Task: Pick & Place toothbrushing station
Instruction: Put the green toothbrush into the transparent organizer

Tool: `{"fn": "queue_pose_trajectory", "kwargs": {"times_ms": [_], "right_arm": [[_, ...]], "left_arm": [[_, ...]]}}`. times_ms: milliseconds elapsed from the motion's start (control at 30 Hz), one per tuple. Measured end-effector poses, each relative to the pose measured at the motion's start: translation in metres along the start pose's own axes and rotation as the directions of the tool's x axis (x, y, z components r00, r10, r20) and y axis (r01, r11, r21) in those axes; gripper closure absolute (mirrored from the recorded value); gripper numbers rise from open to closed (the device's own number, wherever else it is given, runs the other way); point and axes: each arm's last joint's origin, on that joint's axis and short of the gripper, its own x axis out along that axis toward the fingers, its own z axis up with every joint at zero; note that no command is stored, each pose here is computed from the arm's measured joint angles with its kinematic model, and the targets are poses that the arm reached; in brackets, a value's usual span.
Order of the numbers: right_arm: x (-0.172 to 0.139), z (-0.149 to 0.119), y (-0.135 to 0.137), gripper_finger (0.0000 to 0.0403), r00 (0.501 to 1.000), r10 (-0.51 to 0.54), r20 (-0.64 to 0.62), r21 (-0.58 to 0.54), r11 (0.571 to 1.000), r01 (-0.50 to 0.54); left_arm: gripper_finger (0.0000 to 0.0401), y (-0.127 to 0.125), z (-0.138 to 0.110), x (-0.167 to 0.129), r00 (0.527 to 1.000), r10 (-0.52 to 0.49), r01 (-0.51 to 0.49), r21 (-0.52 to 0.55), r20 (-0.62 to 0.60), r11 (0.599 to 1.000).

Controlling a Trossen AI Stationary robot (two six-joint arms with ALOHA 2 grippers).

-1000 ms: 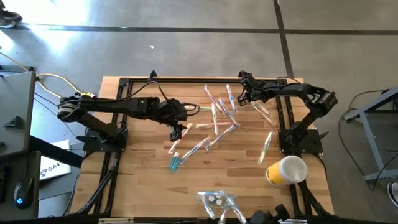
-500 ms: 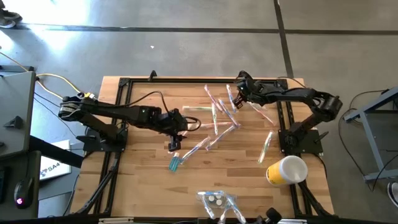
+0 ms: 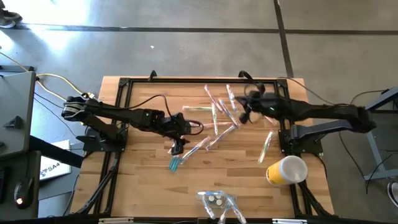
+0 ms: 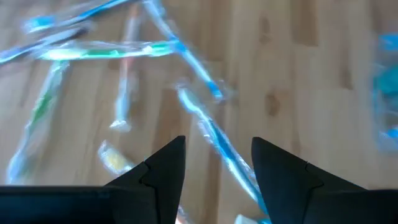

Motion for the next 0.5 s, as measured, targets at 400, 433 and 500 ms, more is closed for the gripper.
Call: {"fn": "queue_pose_trajectory", "kwargs": {"times_ms": [400,433,500], "right_arm": [[-0.079,0.013,0.088,0.0401,0.786,0.566,0.248,-0.061,0.819,-0.571],[-0.084,0.011,0.096,0.0401,0.761,0.599,0.249,-0.066,0.794,-0.604],[-0.094,0.009,0.110,0.0401,0.706,0.655,0.269,-0.070,0.745,-0.664]], "left_arm": [[0.0224,-0.031,0.004,-0.004,0.983,-0.166,0.155,0.135,0.074,0.979],[0.0224,-0.033,0.004,-0.004,0.983,-0.171,0.160,0.139,0.071,0.977],[0.0224,-0.040,0.002,-0.005,0.980,-0.187,0.176,0.140,0.068,0.974]]}}
